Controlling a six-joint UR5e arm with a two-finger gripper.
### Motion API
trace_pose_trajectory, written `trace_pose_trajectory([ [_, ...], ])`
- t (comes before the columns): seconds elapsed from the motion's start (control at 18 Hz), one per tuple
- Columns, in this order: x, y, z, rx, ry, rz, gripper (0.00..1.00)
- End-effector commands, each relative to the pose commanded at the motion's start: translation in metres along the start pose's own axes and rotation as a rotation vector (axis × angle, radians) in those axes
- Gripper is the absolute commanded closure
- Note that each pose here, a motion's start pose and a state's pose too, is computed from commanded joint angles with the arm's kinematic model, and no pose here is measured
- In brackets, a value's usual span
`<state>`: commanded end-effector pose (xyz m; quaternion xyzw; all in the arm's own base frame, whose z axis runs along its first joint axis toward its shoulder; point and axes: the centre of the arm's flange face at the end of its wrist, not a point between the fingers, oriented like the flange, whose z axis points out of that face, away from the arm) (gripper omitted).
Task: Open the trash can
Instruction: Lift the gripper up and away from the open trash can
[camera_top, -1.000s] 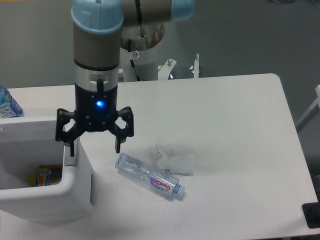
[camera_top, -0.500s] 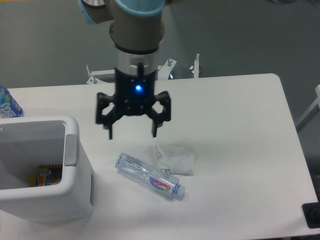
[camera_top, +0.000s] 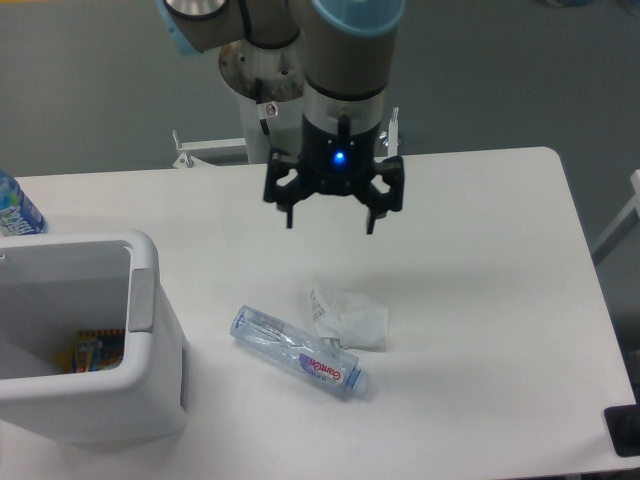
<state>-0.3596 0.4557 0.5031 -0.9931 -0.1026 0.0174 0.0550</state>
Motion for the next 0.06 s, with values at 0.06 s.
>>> trace_pose_trajectory([
  [0.06, -0.0029, 0.002, 0.0002, 0.001, -0.002, -0.001, 0.0],
])
